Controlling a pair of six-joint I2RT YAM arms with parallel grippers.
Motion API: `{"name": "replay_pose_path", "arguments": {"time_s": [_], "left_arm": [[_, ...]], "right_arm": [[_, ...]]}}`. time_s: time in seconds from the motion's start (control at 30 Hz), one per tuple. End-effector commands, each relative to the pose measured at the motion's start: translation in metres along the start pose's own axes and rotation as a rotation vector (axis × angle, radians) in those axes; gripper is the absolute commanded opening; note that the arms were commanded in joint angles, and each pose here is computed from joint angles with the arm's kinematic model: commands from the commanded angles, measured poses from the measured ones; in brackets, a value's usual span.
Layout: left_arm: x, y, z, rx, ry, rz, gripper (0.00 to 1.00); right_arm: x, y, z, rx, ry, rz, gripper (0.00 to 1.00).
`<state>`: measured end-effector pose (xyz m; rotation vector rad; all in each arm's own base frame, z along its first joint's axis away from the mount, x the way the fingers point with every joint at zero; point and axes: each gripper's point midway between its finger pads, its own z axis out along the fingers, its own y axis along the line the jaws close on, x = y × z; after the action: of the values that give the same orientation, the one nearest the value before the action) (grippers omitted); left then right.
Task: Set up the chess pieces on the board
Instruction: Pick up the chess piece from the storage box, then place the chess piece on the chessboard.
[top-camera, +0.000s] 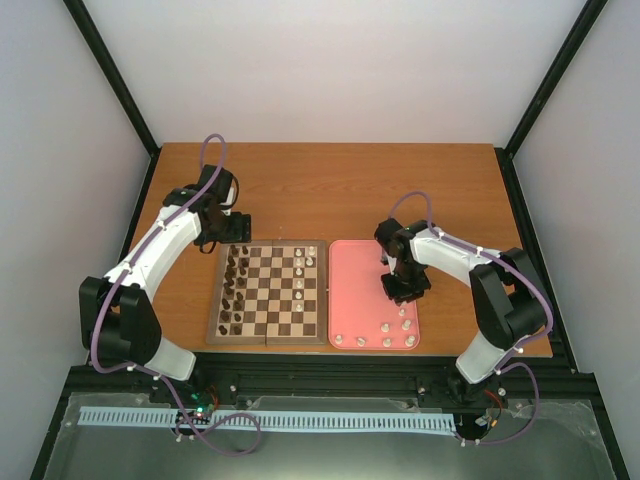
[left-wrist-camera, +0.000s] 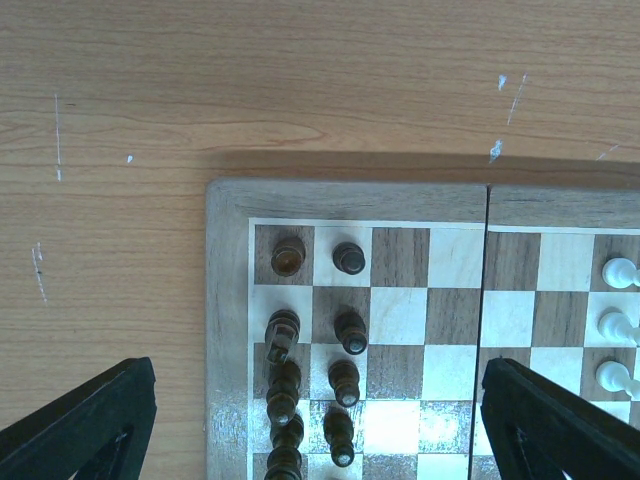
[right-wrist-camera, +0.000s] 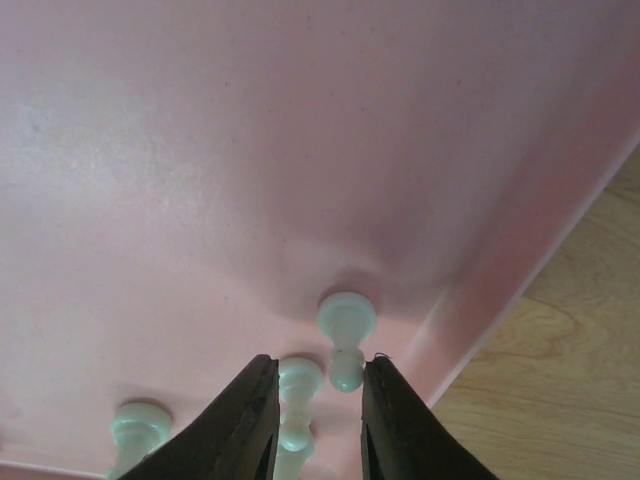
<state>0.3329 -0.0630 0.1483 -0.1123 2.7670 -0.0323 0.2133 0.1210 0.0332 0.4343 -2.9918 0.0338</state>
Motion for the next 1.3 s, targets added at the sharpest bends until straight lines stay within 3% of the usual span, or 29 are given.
{"name": "replay_pose_path", "arguments": {"time_s": [0.0, 0.23, 0.5, 0.77, 0.97, 1.27], "left_arm": [[-0.006, -0.001, -0.002, 0.012, -0.014, -0.008, 1.00], [-0.006, -0.002, -0.002, 0.014, -0.013, -0.008, 1.00], [-0.005, -0.002, -0.003, 0.020, -0.014, -0.010, 1.00], [-0.007, -0.002, -0.005, 0.019, -0.024, -0.011, 1.00], [-0.006, -0.002, -0.006, 0.020, -0.025, -0.013, 1.00], [-0.008, -0.004, -0.007, 0.031, -0.024, -0.016, 1.00]], "right_arm": [[-0.001, -0.003, 0.003, -0.004, 0.001, 0.033, 0.21], [0.004, -0.002, 0.009, -0.013, 0.027, 0.042, 0.16], [0.000, -0.002, 0.004, -0.017, 0.008, 0.044, 0.03], [-0.024, 0.011, -0.028, -0.017, -0.076, -0.019, 0.03], [-0.041, 0.063, -0.067, -0.006, -0.152, -0.174, 0.03], [-0.021, 0.168, -0.085, -0.028, -0.164, -0.460, 0.03]]}}
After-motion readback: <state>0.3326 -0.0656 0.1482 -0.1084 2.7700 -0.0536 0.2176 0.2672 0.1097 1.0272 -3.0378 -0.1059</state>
